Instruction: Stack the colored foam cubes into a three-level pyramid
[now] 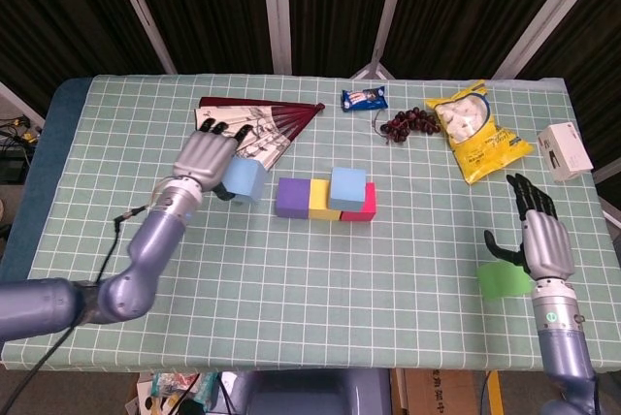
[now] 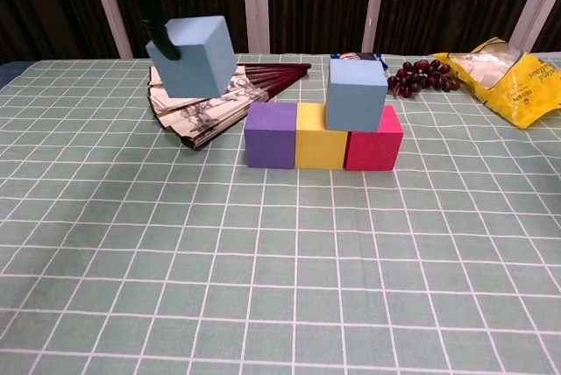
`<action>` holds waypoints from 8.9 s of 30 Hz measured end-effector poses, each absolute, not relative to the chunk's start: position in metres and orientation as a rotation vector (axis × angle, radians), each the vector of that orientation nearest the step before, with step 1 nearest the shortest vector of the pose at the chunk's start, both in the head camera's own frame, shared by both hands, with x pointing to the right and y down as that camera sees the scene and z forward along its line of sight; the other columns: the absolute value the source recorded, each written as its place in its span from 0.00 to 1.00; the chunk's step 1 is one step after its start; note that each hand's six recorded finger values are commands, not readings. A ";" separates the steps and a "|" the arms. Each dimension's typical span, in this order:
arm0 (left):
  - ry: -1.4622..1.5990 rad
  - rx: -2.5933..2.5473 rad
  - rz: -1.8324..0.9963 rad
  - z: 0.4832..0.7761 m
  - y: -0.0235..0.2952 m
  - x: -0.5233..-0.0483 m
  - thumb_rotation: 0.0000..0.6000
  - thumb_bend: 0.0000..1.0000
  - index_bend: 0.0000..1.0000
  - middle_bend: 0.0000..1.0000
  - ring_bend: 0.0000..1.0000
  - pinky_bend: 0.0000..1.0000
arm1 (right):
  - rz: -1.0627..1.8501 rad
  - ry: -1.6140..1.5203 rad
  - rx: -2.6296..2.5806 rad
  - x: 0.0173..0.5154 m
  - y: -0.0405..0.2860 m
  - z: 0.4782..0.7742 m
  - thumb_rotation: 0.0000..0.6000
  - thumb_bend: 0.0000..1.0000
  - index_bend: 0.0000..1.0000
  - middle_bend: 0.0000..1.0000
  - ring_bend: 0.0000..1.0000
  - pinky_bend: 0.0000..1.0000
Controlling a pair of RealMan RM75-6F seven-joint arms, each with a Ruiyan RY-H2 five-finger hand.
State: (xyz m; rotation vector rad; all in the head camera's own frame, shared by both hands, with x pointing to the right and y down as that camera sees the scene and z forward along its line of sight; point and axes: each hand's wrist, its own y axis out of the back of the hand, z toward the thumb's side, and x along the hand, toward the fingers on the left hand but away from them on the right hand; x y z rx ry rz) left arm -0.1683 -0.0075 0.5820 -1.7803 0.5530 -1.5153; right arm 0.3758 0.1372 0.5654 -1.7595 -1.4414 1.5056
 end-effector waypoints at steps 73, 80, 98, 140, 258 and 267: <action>0.533 -1.687 -1.704 0.619 -0.006 -0.018 1.00 0.35 0.00 0.45 0.12 0.03 | 1.520 -1.479 -1.817 0.378 0.137 0.571 1.00 0.38 0.00 0.00 0.00 0.00; 0.531 -1.681 -1.713 0.621 -0.006 -0.020 1.00 0.35 0.00 0.45 0.12 0.03 | 1.523 -1.476 -1.816 0.378 0.137 0.572 1.00 0.38 0.00 0.00 0.00 0.00; 0.529 -1.681 -1.716 0.623 -0.005 -0.020 1.00 0.35 0.00 0.45 0.12 0.03 | 1.525 -1.470 -1.820 0.377 0.138 0.573 1.00 0.38 0.00 0.00 0.00 0.00; 0.526 -1.686 -1.707 0.626 -0.003 -0.017 1.00 0.35 0.00 0.43 0.12 0.03 | 1.525 -1.474 -1.820 0.378 0.138 0.573 1.00 0.38 0.00 0.00 0.00 0.00; 0.641 -1.935 -1.542 0.623 0.004 -0.031 1.00 0.10 0.00 0.12 0.08 0.02 | 1.527 -1.456 -1.849 0.372 0.142 0.575 1.00 0.38 0.00 0.00 0.00 0.00; 0.623 -2.008 -1.441 0.625 0.008 -0.020 1.00 0.10 0.00 0.13 0.08 0.02 | 1.531 -1.453 -1.852 0.372 0.142 0.577 1.00 0.38 0.00 0.00 0.00 0.00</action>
